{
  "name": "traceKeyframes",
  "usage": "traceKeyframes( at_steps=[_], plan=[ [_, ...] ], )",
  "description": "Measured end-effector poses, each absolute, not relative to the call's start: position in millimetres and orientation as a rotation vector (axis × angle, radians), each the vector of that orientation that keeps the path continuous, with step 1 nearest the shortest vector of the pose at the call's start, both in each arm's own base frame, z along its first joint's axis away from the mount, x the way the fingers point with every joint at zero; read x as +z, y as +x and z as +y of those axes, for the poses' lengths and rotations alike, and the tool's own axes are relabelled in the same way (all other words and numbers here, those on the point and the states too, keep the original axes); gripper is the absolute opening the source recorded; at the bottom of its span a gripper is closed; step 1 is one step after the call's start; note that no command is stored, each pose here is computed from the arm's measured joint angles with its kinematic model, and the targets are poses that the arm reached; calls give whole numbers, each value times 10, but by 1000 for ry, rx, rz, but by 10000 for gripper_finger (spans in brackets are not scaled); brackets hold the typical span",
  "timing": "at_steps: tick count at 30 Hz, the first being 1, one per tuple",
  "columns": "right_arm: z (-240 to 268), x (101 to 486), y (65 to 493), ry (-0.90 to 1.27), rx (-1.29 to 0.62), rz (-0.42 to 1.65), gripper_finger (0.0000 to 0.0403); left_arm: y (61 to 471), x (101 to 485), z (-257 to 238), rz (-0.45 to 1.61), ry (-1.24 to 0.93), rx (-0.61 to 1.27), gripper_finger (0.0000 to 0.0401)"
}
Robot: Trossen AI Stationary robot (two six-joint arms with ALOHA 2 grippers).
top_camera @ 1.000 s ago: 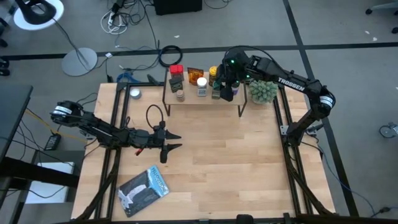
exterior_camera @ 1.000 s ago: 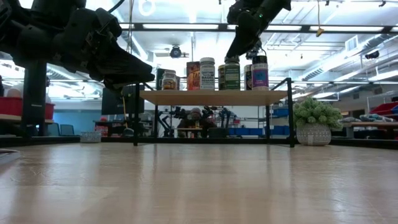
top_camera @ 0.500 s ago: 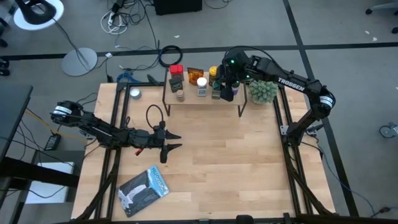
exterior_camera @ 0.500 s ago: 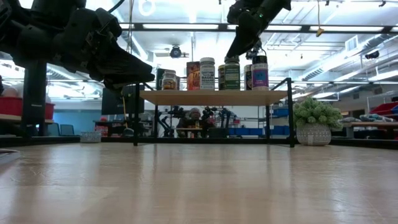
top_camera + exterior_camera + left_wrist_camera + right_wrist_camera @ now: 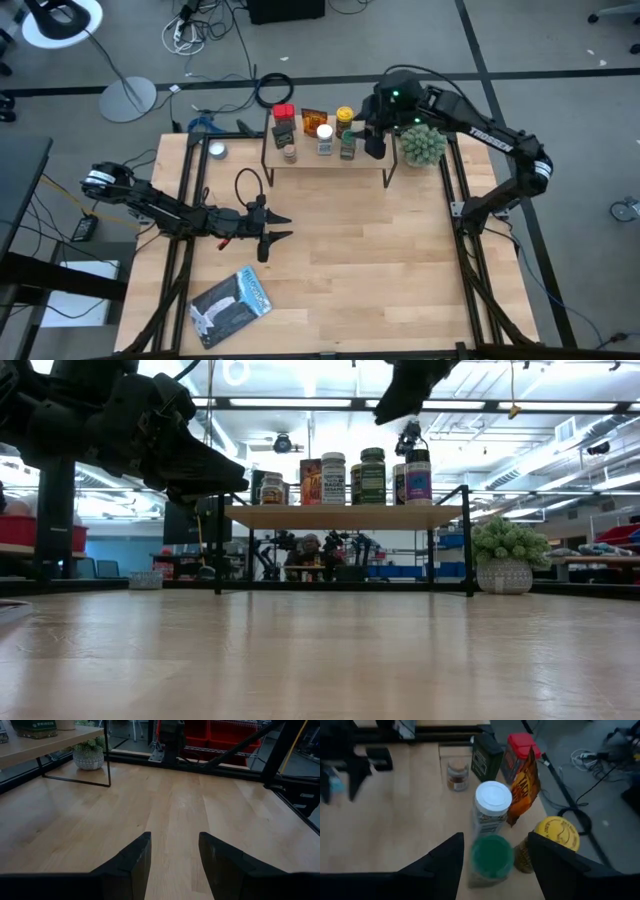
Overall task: Shelf spices
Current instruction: Return to Home Position
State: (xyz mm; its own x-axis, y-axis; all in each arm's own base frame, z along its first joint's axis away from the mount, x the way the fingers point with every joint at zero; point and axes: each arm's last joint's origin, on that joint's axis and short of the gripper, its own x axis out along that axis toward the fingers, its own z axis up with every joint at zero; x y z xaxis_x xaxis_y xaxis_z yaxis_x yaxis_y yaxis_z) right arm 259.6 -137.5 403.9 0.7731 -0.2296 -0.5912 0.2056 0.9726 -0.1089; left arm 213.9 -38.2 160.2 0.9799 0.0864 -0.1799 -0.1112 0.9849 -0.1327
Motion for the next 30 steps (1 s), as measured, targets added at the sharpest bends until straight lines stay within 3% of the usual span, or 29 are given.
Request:
traceKeyframes(
  at_steps=[6, 13, 20, 30],
  plan=[
    [-1108, 4111, 2492, 67, -116, 649, 174, 2139, 1602, -382, 175, -138, 100, 170],
    [-707, 3928, 2450, 26, -33, 731, 15, 2139, 1606, -382, 171, -139, 99, 169],
    [-379, 3209, 2377, 132, -99, 757, 4, 2139, 1605, -382, 171, -139, 99, 170],
    [38, 2192, 2207, 322, 22, 387, 18, 2142, 1578, -343, 206, -89, 84, 170]
  ],
)
